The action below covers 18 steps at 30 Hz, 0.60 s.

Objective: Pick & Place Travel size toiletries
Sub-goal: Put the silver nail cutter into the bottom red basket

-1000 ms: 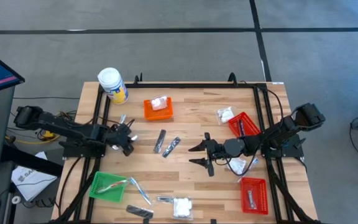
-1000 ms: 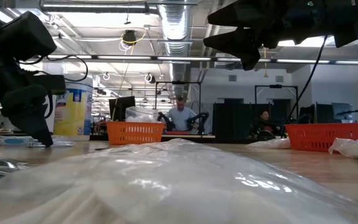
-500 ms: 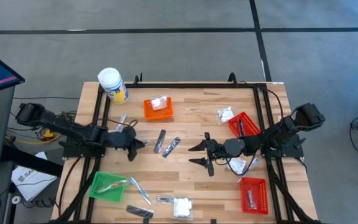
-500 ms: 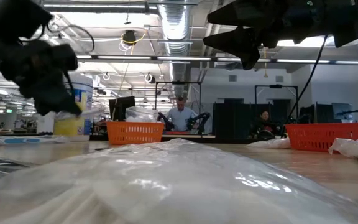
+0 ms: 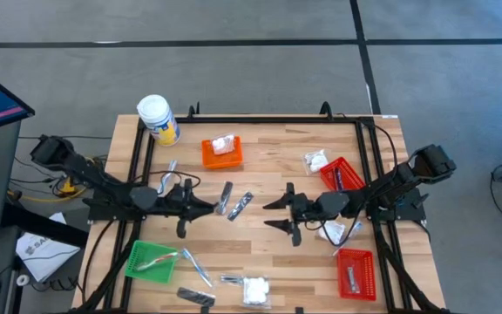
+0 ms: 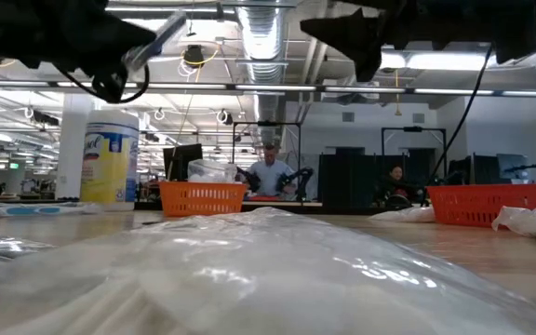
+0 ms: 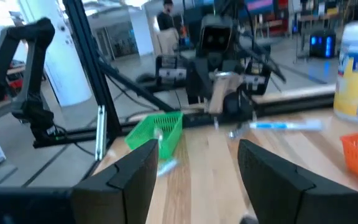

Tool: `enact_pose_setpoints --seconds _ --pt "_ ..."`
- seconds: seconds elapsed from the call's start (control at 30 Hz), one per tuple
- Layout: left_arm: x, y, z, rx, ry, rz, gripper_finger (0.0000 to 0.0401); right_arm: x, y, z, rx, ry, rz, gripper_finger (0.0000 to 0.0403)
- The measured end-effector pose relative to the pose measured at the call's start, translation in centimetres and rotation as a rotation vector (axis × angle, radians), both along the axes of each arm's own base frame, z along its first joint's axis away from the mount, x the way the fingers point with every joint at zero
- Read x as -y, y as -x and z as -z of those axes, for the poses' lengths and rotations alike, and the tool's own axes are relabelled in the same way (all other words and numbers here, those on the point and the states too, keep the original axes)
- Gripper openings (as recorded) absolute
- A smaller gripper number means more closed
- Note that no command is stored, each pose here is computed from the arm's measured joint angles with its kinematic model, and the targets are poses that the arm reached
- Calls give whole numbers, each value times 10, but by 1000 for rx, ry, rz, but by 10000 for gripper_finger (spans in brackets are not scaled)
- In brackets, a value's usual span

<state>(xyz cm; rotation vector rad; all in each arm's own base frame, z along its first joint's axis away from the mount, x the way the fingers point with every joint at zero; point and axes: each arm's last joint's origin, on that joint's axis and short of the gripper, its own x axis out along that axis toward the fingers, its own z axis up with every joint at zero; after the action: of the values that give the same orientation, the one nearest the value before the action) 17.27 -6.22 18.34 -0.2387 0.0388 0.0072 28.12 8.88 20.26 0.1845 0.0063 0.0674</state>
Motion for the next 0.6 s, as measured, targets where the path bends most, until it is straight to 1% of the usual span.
enact_pose_setpoints --seconds 0.1,0.23,0.47,0.6 --pt "4 -6 2 42 -20 7 37 -1 0 -4 45 33 -3 214" --pt "8 -15 8 82 -28 5 37 -5 2 -6 63 61 -14 214" --pt "14 -27 16 208 -27 23 37 -7 2 -7 79 70 -20 214" --pt "19 -38 19 224 -24 38 37 -10 4 -8 87 81 -30 214"
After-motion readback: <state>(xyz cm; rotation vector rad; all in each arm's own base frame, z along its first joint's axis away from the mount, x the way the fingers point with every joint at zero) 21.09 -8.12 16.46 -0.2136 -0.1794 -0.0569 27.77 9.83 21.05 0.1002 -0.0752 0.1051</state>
